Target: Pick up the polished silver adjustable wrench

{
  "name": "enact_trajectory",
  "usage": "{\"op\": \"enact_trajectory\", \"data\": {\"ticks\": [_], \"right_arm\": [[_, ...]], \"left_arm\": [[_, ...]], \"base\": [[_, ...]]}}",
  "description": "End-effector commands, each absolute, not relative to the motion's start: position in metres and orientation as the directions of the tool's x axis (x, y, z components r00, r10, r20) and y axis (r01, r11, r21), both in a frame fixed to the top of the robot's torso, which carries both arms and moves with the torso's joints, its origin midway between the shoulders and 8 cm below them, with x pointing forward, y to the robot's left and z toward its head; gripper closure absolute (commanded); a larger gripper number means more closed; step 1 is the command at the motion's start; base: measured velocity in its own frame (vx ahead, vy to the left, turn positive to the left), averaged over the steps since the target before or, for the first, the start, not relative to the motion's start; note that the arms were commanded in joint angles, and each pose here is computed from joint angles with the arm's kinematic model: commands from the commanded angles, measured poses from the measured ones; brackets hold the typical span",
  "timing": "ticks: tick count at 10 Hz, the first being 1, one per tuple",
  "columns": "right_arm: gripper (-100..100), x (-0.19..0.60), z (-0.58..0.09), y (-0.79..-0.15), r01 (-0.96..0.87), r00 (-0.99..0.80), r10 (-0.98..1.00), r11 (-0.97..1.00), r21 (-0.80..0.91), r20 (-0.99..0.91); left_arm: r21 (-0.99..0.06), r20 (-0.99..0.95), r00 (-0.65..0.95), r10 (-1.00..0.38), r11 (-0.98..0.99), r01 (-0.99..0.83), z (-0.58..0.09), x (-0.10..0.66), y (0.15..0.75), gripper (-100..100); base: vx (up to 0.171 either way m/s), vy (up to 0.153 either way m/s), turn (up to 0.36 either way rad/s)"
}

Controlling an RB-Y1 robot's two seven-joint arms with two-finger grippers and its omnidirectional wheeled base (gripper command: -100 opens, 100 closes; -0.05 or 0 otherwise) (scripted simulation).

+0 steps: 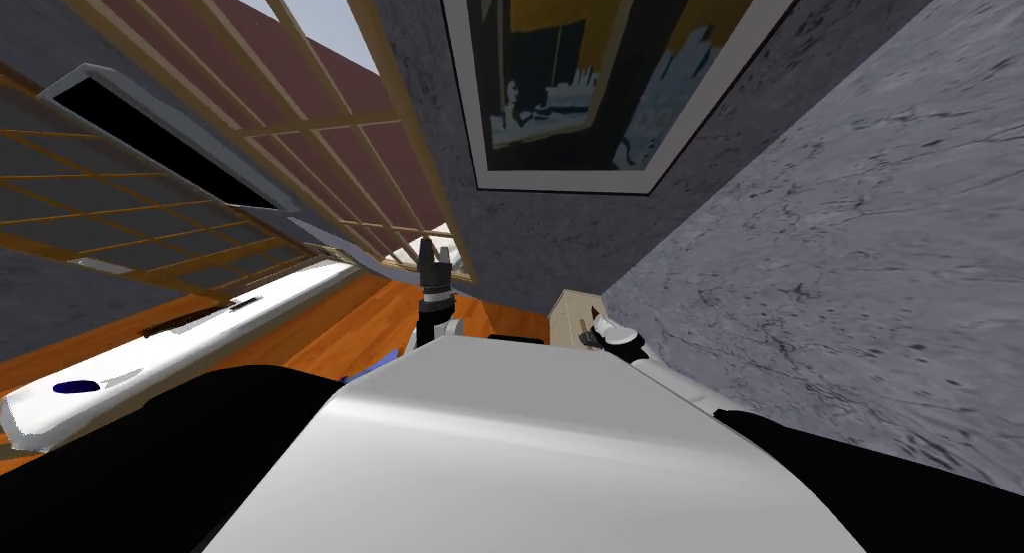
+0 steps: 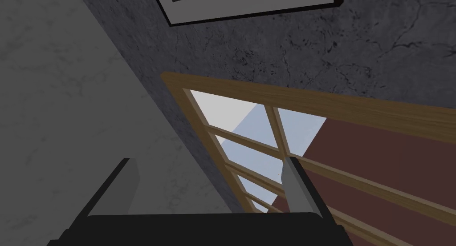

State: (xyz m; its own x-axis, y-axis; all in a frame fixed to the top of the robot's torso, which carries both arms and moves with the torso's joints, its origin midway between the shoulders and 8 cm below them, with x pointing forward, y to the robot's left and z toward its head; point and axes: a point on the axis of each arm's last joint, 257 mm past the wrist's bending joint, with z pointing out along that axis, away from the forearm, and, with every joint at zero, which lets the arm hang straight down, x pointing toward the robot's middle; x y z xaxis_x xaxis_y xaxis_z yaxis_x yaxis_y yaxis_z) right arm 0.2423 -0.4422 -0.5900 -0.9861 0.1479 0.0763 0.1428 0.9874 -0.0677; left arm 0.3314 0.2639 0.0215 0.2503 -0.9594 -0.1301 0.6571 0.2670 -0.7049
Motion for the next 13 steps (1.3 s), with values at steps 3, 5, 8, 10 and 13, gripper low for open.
{"op": "enact_trajectory", "data": {"ticks": [3,5,8,10,13], "right_arm": [[100,0.260,-0.585,-0.431,0.027,-0.996,0.032,0.998,-0.065,0.078],[100,0.269,-0.582,-0.428,-0.025,-0.997,-0.019,0.997,-0.068,0.075],[100,0.284,-0.577,-0.416,-0.127,-0.990,-0.121,0.990,-0.066,0.078],[100,0.292,-0.574,-0.411,-0.183,-0.981,-0.178,0.981,-0.067,0.078],[0,0.296,-0.573,-0.408,-0.207,-0.976,-0.202,0.976,-0.070,0.079]], "left_arm": [[-0.705,-0.130,0.250,-0.959,0.267,0.657,0.021,0.331,0.264,0],[-0.705,-0.130,0.250,-0.959,0.267,0.657,0.021,0.331,0.264,0],[-0.705,-0.130,0.250,-0.959,0.267,0.657,0.021,0.331,0.264,0],[-0.705,-0.130,0.250,-0.959,0.267,0.657,0.021,0.331,0.264,0],[-0.705,-0.130,0.250,-0.959,0.267,0.657,0.022,0.331,0.264,0]], "base": [[0.081,0.033,-0.284],[0.122,0.065,-0.392],[0.057,0.045,-0.246],[0.091,0.074,-0.345],[0.059,0.049,-0.189]]}}
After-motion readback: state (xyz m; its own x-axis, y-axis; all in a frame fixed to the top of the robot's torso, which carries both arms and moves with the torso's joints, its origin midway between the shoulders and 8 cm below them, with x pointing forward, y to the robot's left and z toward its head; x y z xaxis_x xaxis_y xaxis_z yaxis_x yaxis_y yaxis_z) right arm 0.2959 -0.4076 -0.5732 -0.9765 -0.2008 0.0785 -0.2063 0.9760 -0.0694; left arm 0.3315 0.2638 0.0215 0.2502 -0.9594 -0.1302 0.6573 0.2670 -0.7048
